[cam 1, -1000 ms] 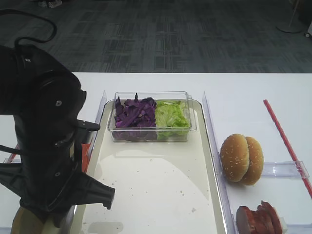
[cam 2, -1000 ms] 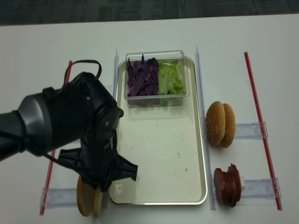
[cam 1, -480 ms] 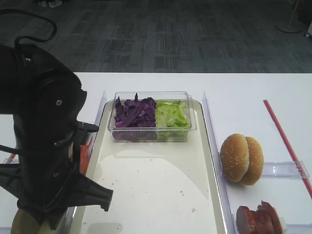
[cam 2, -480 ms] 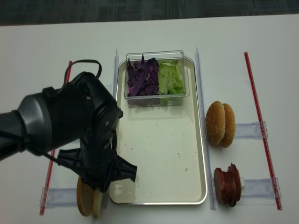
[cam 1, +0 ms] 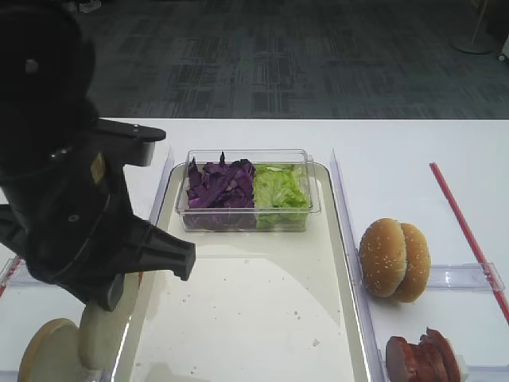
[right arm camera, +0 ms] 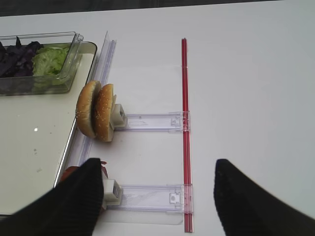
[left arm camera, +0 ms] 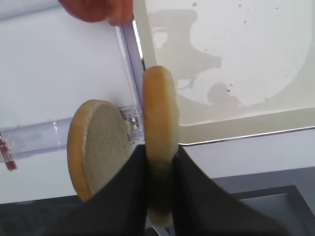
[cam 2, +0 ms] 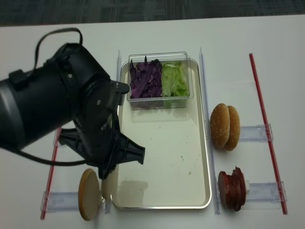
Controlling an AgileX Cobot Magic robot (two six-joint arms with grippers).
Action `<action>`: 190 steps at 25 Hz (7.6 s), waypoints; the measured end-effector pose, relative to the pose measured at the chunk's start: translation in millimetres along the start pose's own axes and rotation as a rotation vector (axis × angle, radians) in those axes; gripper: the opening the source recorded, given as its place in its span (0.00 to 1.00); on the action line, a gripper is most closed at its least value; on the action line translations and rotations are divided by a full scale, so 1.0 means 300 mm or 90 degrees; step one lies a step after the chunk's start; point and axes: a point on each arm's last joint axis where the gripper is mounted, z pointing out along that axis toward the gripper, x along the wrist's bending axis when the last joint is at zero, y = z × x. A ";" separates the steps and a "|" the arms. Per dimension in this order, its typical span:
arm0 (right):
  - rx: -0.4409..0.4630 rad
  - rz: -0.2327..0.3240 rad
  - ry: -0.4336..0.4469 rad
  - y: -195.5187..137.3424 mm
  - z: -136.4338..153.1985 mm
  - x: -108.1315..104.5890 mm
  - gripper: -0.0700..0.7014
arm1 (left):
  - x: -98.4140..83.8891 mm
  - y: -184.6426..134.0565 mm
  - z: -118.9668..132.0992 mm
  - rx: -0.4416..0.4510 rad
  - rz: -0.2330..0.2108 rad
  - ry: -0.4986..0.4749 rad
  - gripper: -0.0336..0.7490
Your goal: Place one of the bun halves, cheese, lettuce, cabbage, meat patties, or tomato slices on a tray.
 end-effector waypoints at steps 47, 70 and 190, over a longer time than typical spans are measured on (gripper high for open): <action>0.001 0.000 0.000 -0.001 0.000 0.000 0.75 | 0.073 0.011 0.191 -0.112 -0.069 -0.724 0.15; 0.000 0.000 0.000 0.000 0.000 0.000 0.75 | 0.002 0.072 0.406 -0.034 -0.160 -0.768 0.15; -0.001 0.010 -0.004 0.001 0.000 -0.002 0.75 | 0.276 0.093 0.074 0.063 0.081 -0.030 0.58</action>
